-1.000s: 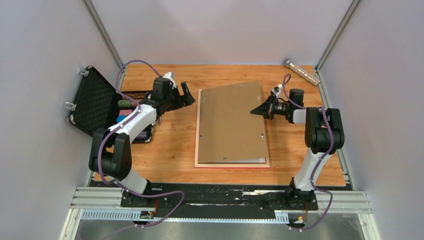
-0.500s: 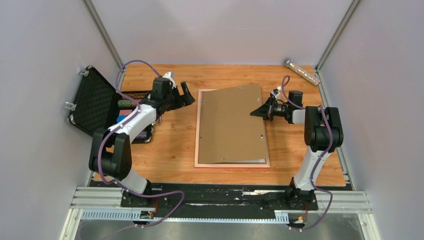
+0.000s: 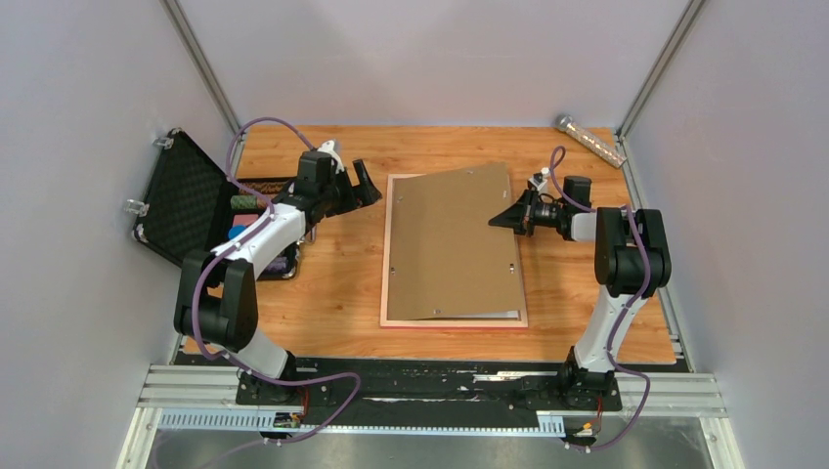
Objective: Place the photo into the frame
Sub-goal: Place the photo frame item at the center of the board.
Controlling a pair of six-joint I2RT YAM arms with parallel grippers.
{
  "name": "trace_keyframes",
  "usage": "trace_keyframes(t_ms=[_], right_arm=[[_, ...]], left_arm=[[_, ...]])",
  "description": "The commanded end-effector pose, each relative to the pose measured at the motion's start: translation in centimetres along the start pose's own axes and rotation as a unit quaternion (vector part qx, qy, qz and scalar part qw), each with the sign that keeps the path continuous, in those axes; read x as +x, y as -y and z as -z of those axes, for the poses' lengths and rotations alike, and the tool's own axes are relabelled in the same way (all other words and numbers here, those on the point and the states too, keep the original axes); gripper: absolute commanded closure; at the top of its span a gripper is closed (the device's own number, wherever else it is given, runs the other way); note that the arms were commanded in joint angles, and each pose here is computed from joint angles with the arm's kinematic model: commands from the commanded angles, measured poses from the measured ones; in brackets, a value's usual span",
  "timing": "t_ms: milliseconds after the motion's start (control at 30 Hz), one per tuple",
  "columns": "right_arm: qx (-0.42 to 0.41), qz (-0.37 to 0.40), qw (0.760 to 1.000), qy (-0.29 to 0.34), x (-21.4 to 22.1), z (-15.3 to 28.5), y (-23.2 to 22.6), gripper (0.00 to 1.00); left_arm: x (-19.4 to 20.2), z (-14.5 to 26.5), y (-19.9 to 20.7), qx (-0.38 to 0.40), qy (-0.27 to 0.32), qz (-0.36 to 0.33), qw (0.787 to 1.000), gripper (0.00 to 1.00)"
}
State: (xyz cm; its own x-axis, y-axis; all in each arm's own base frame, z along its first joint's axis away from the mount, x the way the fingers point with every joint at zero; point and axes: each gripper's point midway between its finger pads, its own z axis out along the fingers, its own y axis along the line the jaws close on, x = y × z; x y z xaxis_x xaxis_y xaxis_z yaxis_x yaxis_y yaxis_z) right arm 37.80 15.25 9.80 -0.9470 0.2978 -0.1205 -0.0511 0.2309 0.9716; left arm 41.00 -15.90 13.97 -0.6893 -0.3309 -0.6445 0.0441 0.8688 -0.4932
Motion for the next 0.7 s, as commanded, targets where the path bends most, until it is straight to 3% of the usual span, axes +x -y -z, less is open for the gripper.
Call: trace_keyframes(t_ms=[0, 667], right_arm=[[-0.029, 0.044, 0.998, -0.019, -0.19, -0.09, -2.26, 1.00], [-0.022, 0.059, 0.998, -0.022, -0.70, -0.63, -2.01, 1.00]], left_arm=[[-0.69, -0.08, 0.01, 0.006, 0.013, 0.004, 1.000, 0.00], [-0.28, -0.32, -0.10, 0.007, 0.007, 0.007, 1.000, 0.00]])
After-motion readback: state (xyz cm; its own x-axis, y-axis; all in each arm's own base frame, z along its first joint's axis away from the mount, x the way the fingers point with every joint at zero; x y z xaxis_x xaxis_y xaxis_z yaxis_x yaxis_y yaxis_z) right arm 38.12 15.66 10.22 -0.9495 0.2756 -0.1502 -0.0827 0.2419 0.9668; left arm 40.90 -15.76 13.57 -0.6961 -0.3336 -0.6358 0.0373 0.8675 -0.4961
